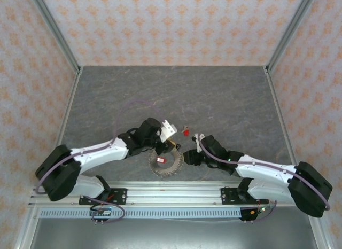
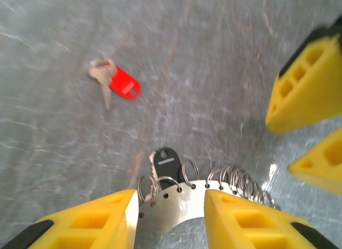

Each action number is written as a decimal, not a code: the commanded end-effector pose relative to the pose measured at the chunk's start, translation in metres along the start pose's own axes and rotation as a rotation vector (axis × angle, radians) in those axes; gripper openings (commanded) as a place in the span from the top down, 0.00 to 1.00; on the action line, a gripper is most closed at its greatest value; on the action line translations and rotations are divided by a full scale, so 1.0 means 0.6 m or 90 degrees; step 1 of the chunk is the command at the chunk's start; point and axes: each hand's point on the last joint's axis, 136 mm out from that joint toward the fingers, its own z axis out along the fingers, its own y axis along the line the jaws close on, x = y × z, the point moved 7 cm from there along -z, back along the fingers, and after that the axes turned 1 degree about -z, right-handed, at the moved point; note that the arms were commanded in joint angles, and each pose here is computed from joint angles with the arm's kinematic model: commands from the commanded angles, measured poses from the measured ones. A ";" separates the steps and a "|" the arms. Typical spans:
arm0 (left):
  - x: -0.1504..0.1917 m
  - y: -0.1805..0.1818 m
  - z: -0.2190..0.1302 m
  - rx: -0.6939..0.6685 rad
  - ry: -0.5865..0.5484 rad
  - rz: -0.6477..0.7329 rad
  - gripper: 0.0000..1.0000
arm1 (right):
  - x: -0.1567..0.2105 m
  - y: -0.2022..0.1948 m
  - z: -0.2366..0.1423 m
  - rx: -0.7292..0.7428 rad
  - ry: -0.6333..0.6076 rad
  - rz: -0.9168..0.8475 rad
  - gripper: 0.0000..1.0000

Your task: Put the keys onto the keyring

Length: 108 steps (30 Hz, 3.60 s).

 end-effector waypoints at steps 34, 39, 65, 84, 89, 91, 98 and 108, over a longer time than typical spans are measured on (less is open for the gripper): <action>0.154 -0.007 -0.048 -0.028 0.138 -0.501 0.66 | 0.023 0.024 0.090 0.016 0.075 0.329 0.60; 0.165 -0.003 -0.023 -0.038 0.195 -0.499 0.72 | 0.023 0.017 0.105 0.030 0.082 0.332 0.60; 0.030 0.090 -0.161 -0.099 -0.113 -0.580 0.14 | -0.125 0.089 -0.061 -0.279 -0.188 0.017 1.00; -0.112 0.090 -0.223 0.110 -0.162 -0.434 0.17 | -0.242 0.102 -0.091 -0.420 -0.104 -0.217 1.00; -0.114 0.085 -0.218 0.141 -0.148 -0.421 0.21 | -0.247 0.103 -0.089 -0.425 -0.097 -0.226 1.00; -0.116 0.080 -0.222 0.156 -0.146 -0.407 0.23 | -0.248 0.103 -0.088 -0.424 -0.097 -0.228 1.00; -0.108 0.070 -0.217 0.192 -0.108 -0.386 0.37 | -0.250 0.108 -0.091 -0.435 -0.096 -0.245 1.00; -0.110 0.062 -0.214 0.239 -0.091 -0.365 0.50 | -0.254 0.110 -0.091 -0.437 -0.092 -0.250 1.00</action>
